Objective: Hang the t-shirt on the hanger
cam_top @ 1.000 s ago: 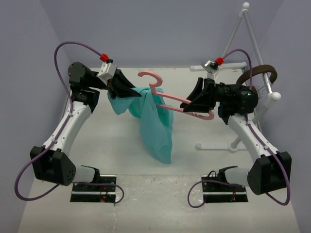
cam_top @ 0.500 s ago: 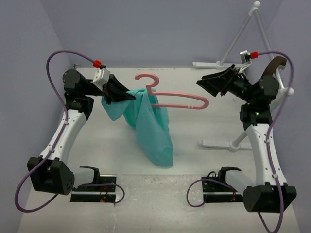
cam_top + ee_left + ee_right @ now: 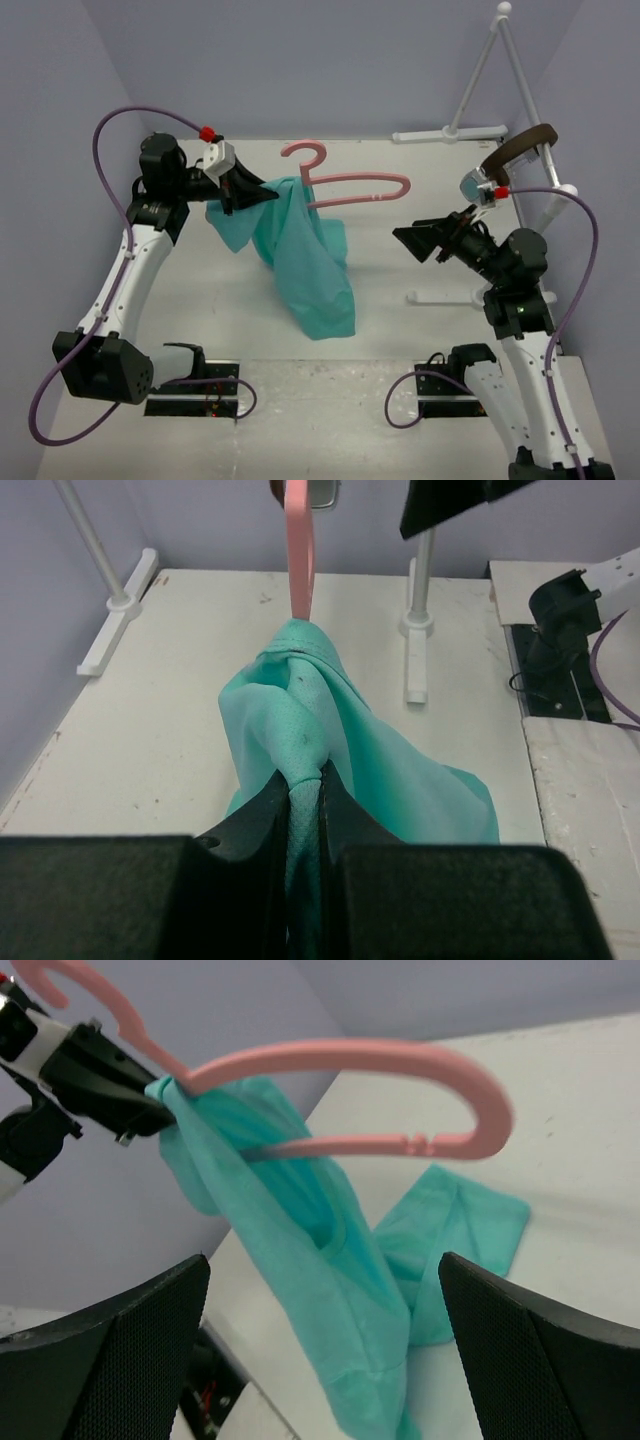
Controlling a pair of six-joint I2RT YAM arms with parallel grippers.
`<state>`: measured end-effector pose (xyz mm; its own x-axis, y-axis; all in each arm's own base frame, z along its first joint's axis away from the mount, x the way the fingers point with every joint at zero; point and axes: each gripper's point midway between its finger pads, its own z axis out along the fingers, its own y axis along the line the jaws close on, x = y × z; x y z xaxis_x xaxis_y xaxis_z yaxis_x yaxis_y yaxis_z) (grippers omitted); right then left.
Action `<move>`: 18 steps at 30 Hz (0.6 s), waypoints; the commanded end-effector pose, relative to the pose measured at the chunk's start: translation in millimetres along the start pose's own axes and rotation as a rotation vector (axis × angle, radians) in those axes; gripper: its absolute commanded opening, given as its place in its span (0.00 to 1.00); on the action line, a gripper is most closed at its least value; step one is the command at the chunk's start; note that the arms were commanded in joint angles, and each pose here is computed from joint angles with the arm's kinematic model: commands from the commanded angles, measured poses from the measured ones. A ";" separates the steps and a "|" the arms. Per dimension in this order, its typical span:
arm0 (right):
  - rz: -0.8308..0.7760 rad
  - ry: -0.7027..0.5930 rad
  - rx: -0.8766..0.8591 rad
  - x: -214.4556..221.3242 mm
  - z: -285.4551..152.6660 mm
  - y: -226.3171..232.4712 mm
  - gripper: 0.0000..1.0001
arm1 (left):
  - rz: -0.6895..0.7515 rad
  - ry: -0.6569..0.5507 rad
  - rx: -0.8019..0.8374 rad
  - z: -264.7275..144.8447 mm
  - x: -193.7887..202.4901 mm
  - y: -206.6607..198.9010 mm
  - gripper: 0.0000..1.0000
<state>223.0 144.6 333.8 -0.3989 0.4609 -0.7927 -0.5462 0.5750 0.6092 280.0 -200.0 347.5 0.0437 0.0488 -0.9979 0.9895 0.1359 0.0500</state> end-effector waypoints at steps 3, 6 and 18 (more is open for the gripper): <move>-0.002 0.083 -0.092 26.3 25.4 29.9 0.99 | 0.095 -0.013 -0.106 -8.6 -27.2 2.9 0.00; 0.041 0.111 -0.038 49.2 47.7 20.9 0.99 | 0.113 -0.040 -0.113 -11.0 -39.2 -7.0 0.00; 0.215 -0.004 -0.061 79.1 115.4 52.6 0.79 | 0.111 -0.111 -0.093 -17.5 -45.1 -52.5 0.00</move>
<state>225.8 278.5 246.8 -0.6272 0.3990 -0.6689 -0.4613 0.5016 0.7318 234.4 -192.8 378.7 0.1237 -0.0100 -0.9923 0.9674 0.2239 0.1183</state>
